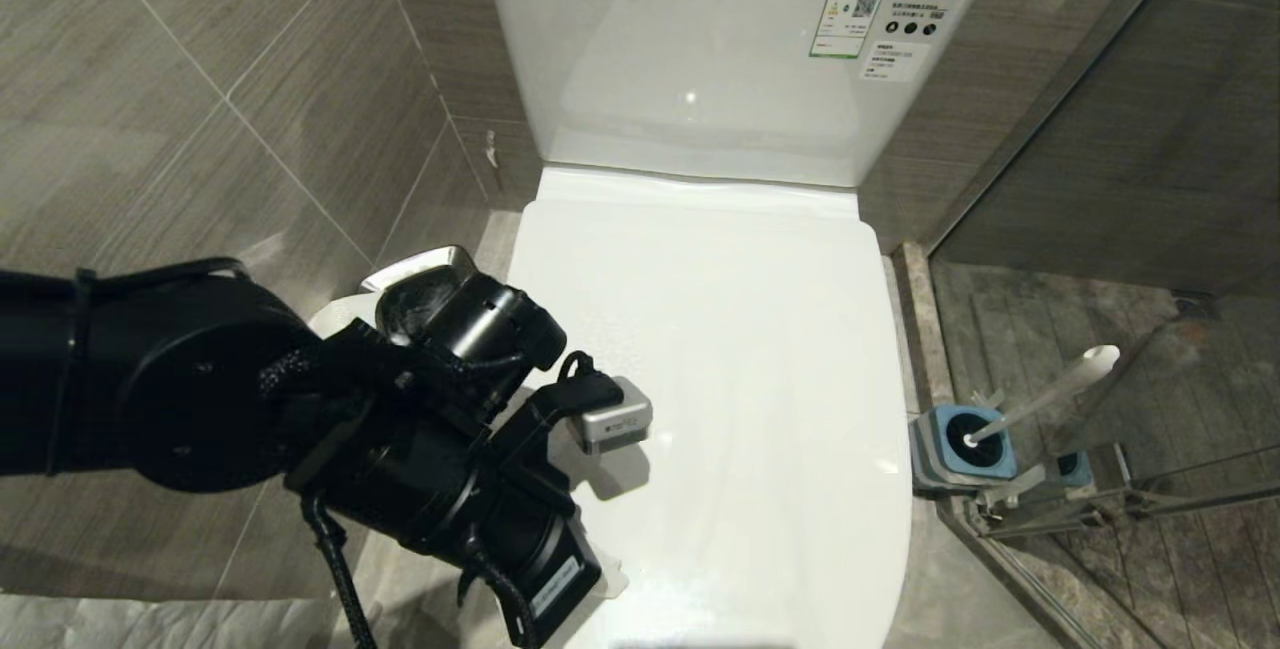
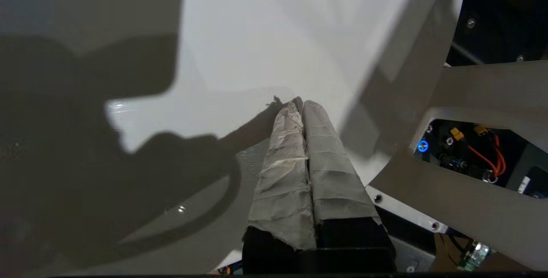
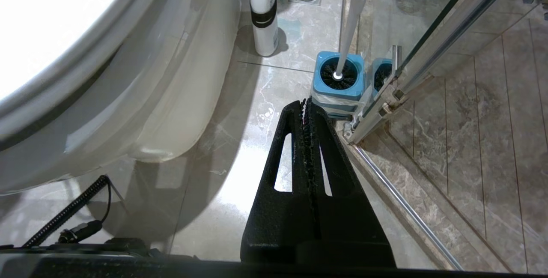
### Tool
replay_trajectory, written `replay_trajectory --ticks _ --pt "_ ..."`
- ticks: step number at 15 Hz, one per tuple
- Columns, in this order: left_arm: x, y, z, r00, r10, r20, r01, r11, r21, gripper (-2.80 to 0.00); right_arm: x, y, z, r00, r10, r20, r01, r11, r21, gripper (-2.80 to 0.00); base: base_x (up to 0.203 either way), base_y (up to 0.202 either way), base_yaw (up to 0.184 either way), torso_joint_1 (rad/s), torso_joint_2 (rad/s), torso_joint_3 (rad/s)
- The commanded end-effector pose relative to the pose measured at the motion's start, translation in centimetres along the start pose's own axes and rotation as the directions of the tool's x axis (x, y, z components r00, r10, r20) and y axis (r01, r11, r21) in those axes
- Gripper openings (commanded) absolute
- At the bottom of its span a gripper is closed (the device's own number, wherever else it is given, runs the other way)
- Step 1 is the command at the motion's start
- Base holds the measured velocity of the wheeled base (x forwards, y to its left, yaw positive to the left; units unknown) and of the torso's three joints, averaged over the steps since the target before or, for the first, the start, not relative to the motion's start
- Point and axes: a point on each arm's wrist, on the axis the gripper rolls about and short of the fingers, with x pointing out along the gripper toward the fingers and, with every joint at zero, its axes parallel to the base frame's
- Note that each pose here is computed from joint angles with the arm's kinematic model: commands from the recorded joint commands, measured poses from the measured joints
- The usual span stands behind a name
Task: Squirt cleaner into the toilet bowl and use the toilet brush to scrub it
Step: Close the toilet lid
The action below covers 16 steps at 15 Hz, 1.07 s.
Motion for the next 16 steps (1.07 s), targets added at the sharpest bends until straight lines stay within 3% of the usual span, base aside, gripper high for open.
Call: replay_trajectory --ticks 1,9,16 --pt "1.5 0.0 -1.0 1.000 -0.003 -0.015 0.003 1.000 0.004 -2.80 0.0 0.0 0.0 1.000 0.000 -0.001 0.000 1.000 0.001 -2.80 0.000 0.000 0.000 0.000 0.00 0.000" --pt "4.4 -0.6 -2.6 1.000 0.003 -0.012 -0.003 0.999 0.043 -2.80 0.0 0.0 0.0 1.000 0.000 -0.001 0.000 1.000 0.000 -2.80 0.000 0.000 0.000 0.000 0.00 0.000" --pt "6.3 -0.6 -3.5 0.998 0.041 0.052 -0.045 0.997 0.067 -2.80 0.0 0.0 0.0 1.000 0.000 -0.001 0.000 1.000 0.001 -2.80 0.000 0.000 0.000 0.000 0.00 0.000"
